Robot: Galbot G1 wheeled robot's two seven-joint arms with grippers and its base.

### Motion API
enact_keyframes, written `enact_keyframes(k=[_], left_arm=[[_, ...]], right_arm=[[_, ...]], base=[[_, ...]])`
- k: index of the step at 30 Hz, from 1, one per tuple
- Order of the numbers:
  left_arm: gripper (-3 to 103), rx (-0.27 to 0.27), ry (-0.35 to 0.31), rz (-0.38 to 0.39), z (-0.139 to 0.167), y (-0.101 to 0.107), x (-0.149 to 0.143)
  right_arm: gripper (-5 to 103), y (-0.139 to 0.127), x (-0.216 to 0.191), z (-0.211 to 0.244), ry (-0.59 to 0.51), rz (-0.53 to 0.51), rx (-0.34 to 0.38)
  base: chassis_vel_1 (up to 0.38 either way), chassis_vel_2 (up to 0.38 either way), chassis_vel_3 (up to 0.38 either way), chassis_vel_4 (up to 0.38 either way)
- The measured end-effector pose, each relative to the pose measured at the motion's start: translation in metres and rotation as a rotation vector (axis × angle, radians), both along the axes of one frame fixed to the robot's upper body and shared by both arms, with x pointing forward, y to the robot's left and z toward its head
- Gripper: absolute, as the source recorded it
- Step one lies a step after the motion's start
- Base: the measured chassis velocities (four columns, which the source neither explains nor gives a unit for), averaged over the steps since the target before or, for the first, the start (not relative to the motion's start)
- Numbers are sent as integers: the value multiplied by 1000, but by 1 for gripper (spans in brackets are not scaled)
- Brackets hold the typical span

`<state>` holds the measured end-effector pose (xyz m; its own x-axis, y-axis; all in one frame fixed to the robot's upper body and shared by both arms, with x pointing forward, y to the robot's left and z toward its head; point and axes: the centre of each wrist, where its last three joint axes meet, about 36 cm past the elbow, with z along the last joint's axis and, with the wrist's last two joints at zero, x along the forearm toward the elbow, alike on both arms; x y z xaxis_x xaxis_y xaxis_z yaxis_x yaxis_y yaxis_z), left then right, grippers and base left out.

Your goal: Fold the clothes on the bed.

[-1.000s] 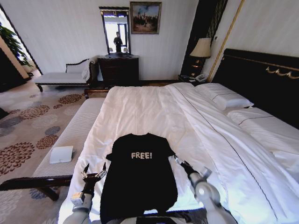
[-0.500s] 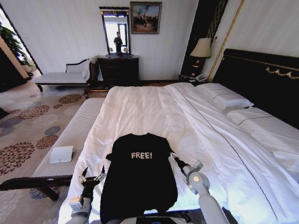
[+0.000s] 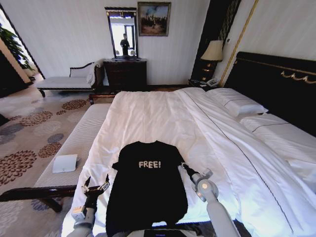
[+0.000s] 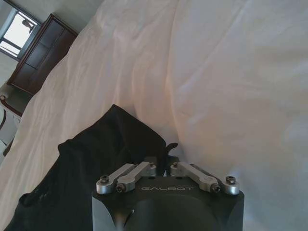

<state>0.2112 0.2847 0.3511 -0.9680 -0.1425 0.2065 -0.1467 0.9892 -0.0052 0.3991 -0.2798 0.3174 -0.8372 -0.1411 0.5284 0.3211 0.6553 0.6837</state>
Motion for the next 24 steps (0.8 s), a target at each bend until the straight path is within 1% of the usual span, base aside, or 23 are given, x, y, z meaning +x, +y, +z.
enact_keyframes(k=[2, 4, 5, 7, 10, 11, 15, 16, 17, 20, 21, 22, 23, 24], left_arm=[[100, 4, 2, -3, 0, 1, 0], [100, 11, 3, -5, 1, 4, -1], [100, 11, 3, -5, 1, 4, -1], [100, 12, 2, -2, 2, 6, -1], [100, 12, 0, 1, 2, 7, -1], [100, 12, 0, 1, 2, 7, -1], [100, 12, -1, 0, 2, 7, -1], [100, 12, -1, 0, 2, 7, -1], [100, 11, -2, -1, 2, 6, -1], [100, 12, -5, -4, 3, 6, 0], [100, 12, -5, -4, 3, 6, 0], [100, 13, -8, -5, 4, 7, 1], [100, 13, -8, -5, 4, 7, 1], [100, 13, -10, -5, 4, 6, 1]], right_arm=[[3, -1, 2, 0, -2, 0, -5], [1, -1, 2, 1, -7, 7, -26], [1, -1, 2, 1, -7, 7, -26], [0, 0, 2, 5, -27, 20, -65], [0, 1, 5, 18, -85, 51, -152], [0, 1, 5, 18, -85, 51, -152], [0, 1, 8, 29, -143, 89, -238], [0, 1, 8, 29, -143, 89, -238], [0, 2, 9, 33, -163, 108, -271], [0, 7, 13, 37, -185, 131, -332], [0, 7, 13, 37, -185, 131, -332], [0, 9, 16, 37, -190, 141, -360], [0, 9, 16, 37, -190, 142, -364], [0, 8, 18, 37, -192, 150, -391]], base=[[0, 0, 0, 0], [0, 0, 0, 0], [0, 0, 0, 0], [0, 0, 0, 0], [0, 0, 0, 0], [0, 0, 0, 0], [0, 0, 0, 0], [0, 0, 0, 0], [0, 0, 0, 0], [0, 0, 0, 0], [0, 0, 0, 0], [0, 0, 0, 0], [0, 0, 0, 0], [0, 0, 0, 0]])
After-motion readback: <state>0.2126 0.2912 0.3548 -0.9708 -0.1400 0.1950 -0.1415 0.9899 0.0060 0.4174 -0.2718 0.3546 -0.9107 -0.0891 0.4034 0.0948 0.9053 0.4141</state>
